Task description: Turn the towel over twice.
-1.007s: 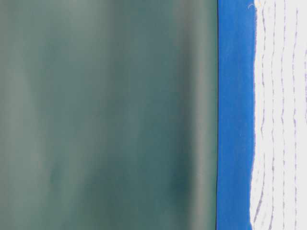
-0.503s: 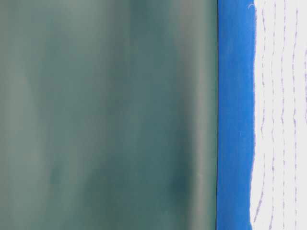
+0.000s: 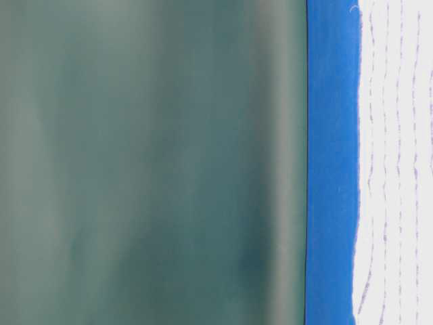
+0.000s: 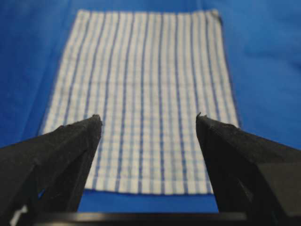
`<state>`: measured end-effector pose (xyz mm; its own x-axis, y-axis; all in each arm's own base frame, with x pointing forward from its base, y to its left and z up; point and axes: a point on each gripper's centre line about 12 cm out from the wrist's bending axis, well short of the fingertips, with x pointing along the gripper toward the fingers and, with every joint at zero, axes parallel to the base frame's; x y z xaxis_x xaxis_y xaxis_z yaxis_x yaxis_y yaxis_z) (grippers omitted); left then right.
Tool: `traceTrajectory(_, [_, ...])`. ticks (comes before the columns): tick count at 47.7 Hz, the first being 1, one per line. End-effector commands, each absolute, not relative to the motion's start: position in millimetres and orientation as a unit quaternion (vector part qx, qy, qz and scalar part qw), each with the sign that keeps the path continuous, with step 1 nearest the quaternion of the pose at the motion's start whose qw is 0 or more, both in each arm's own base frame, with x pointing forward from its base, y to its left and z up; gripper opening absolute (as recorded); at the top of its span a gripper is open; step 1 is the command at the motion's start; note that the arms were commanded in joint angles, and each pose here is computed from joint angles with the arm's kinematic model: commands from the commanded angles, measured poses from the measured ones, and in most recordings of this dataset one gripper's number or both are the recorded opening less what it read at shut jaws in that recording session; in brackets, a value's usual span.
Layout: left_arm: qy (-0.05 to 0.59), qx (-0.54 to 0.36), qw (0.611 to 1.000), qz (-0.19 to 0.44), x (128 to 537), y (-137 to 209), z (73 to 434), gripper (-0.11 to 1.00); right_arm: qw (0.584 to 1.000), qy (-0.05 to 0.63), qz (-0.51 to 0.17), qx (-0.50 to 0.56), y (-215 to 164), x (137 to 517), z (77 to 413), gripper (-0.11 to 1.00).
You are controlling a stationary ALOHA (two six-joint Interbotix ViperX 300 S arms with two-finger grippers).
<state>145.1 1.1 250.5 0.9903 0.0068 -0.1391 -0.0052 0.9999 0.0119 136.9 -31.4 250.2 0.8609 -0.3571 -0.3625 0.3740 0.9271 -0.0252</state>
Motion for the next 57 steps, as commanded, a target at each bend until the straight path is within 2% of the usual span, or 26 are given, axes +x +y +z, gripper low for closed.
traceTrajectory(1, [0.074,0.006,0.997,0.004,146,1,250,0.76,0.962,0.185,-0.196,0.030,-33,137,245,0.49])
traceTrajectory(14, [0.096,0.006,0.995,0.003,146,1,243,0.75,0.957,0.208,-0.202,0.032,-32,139,230,0.49])
traceTrajectory(26, [0.142,0.003,0.990,0.001,138,1,238,0.75,0.952,0.229,-0.203,0.035,-30,143,226,0.49])
traceTrajectory(38, [0.176,0.000,0.984,0.000,133,0,233,0.75,0.933,0.291,-0.207,0.034,-26,147,202,0.49])
traceTrajectory(48, [0.184,0.000,0.983,0.002,132,1,232,0.75,0.927,0.309,-0.211,0.029,-25,152,200,0.49])
traceTrajectory(57, [0.204,-0.001,0.979,0.006,126,2,233,0.75,0.922,0.304,-0.236,0.040,-28,153,215,0.49])
